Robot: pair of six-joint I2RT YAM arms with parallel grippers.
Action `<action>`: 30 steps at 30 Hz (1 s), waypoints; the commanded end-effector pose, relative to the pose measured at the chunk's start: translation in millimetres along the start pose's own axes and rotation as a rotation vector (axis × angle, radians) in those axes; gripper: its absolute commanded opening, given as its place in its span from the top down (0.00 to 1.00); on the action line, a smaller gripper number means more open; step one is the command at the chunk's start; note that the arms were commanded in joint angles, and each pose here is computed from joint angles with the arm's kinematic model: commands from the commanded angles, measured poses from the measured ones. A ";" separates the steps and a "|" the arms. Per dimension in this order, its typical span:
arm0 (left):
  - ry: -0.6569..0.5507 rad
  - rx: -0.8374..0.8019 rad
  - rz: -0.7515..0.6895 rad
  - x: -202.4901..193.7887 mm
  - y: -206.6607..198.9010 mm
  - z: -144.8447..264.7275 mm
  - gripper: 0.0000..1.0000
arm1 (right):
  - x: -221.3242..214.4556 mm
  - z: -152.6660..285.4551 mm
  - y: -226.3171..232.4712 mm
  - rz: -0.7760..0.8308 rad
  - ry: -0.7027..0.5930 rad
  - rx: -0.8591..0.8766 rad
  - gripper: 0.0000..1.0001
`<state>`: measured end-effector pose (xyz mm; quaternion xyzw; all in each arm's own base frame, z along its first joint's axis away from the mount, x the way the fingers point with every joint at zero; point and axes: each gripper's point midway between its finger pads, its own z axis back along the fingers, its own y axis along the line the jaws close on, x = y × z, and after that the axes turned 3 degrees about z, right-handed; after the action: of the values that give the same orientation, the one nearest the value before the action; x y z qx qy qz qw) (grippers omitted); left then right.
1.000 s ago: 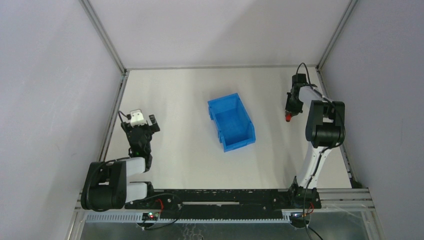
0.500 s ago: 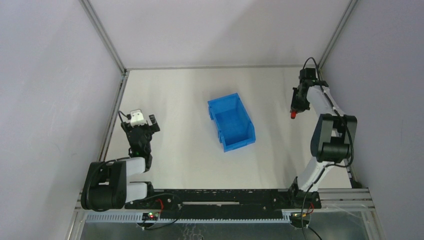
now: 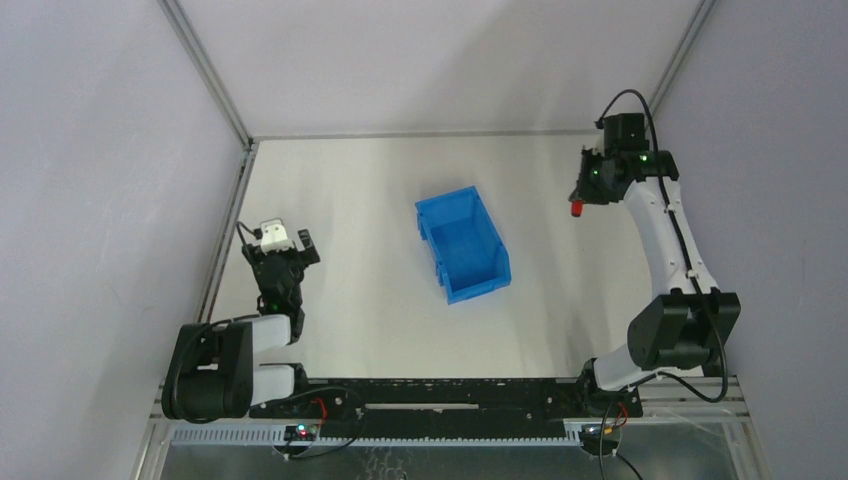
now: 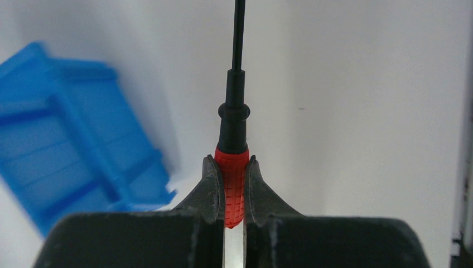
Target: Put the screwdriver in the bin
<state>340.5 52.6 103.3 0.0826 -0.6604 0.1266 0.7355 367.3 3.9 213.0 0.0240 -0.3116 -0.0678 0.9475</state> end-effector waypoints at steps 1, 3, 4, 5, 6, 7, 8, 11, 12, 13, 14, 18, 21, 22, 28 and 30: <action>-0.101 -0.013 0.019 32.0 -4.4 -7.6 0.00 | -1.3 42.1 79.6 0.084 -0.046 0.279 1.00; -0.102 -0.012 0.020 32.3 -4.2 -7.7 0.00 | -9.2 51.1 110.4 0.152 -0.045 0.365 1.00; -0.101 -0.012 0.019 32.1 -4.0 -7.6 0.00 | -12.9 54.4 122.7 0.178 -0.044 0.395 1.00; -0.102 -0.012 0.020 32.3 -4.0 -7.6 0.00 | -16.9 58.0 135.9 0.205 -0.045 0.424 1.00; -0.101 -0.013 0.019 31.9 -4.3 -7.6 0.00 | -21.7 60.5 148.0 0.231 -0.043 0.449 1.00; -0.102 -0.012 0.019 32.2 -4.1 -7.6 0.00 | -26.5 61.9 158.9 0.257 -0.040 0.470 1.00; -0.101 -0.013 0.019 32.2 -4.2 -7.6 0.00 | -30.7 62.8 170.5 0.302 -0.047 0.495 1.00; -0.101 -0.012 0.019 32.0 -4.0 -7.6 0.00 | -48.1 55.8 193.3 0.396 -0.046 0.549 1.00; -0.102 -0.013 0.019 32.3 -4.4 -7.8 0.00 | -53.6 51.6 198.4 0.412 -0.039 0.559 0.99; -0.100 -0.013 0.019 31.8 -4.4 -7.6 0.00 | -57.9 46.1 201.5 0.416 -0.029 0.565 0.98; -0.101 -0.013 0.019 32.0 -4.4 -7.7 0.00 | -64.2 40.0 204.8 0.427 -0.014 0.574 0.97; -0.101 -0.012 0.019 32.2 -4.1 -7.8 0.00 | -88.3 12.1 221.0 0.569 -0.021 0.606 0.94; -0.101 -0.012 0.019 32.2 -4.0 -7.6 0.00 | -103.3 -15.3 225.1 0.643 0.012 0.581 0.92; -0.101 -0.012 0.019 32.0 -4.1 -7.7 0.00 | -106.3 -23.1 225.6 0.657 0.022 0.565 0.91; -0.101 -0.012 0.019 32.2 -4.0 -7.8 0.00 | -122.5 -69.6 221.6 0.665 0.085 0.436 0.81; -0.101 -0.013 0.019 32.2 -4.4 -7.8 0.00 | -127.5 -80.4 220.9 0.669 0.098 0.398 0.75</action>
<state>340.5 52.6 103.3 0.0826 -0.6604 0.1266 0.7355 319.2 239.8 100.6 0.1485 -0.2340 0.3096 0.9096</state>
